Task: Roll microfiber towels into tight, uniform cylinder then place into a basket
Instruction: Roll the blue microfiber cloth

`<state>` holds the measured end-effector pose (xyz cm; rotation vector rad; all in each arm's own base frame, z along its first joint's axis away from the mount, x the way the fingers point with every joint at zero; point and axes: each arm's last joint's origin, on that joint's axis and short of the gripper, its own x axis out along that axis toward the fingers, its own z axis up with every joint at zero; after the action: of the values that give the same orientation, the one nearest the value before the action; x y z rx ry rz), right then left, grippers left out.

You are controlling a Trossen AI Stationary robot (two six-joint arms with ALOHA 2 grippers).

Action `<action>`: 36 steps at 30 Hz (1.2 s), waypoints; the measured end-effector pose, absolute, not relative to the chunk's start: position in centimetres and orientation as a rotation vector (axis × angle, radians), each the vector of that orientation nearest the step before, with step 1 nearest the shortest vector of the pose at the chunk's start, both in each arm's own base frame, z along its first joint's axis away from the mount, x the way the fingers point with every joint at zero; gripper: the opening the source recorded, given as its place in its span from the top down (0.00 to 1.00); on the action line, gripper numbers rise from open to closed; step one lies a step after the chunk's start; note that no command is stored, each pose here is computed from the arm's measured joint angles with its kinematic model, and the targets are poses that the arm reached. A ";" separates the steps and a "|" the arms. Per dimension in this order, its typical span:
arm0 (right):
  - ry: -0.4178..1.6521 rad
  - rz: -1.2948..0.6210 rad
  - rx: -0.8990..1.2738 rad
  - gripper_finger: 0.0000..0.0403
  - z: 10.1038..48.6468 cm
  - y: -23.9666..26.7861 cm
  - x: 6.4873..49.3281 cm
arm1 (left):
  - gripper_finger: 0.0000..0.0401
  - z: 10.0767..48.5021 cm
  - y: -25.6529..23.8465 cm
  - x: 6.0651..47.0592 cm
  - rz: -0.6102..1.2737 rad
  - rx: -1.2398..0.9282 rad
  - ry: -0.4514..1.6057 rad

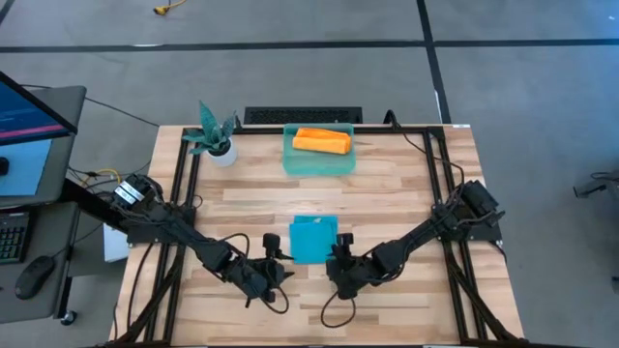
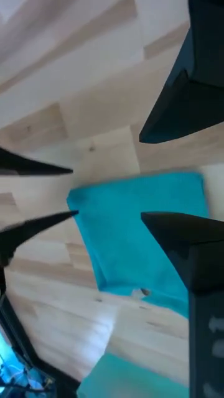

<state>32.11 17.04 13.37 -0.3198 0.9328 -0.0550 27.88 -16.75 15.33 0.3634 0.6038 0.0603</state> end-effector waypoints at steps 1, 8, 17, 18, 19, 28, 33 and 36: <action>0.935 -0.054 -0.314 0.46 13.4 16.9 32.2 | 0.54 15.3 -16.6 28.0 0.064 0.360 0.603; 0.959 -0.078 -0.296 0.46 13.3 16.4 32.2 | 0.54 12.3 -16.9 29.6 0.036 0.417 0.628; 1.007 -0.111 -0.279 0.46 13.0 16.2 31.7 | 0.54 11.5 -16.6 29.9 0.098 0.451 0.660; 1.008 -0.113 -0.278 0.46 13.0 16.1 31.8 | 0.54 11.5 -16.5 29.9 0.103 0.453 0.669; 1.008 -0.116 -0.277 0.46 13.0 16.0 31.8 | 0.54 11.2 -16.3 30.0 0.109 0.447 0.678; 1.031 -0.119 -0.264 0.46 12.1 15.7 31.9 | 0.54 9.8 -14.9 30.8 0.125 0.390 0.742; 1.039 -0.126 -0.242 0.46 11.4 15.6 32.1 | 0.54 9.5 -14.5 30.8 0.155 0.341 0.766; 1.042 -0.141 -0.226 0.46 11.0 15.6 32.2 | 0.54 9.3 -14.1 30.7 0.179 0.304 0.797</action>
<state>32.19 15.63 11.03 -0.2256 1.0417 -0.1411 30.73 -14.09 9.25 0.3037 0.7967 0.1787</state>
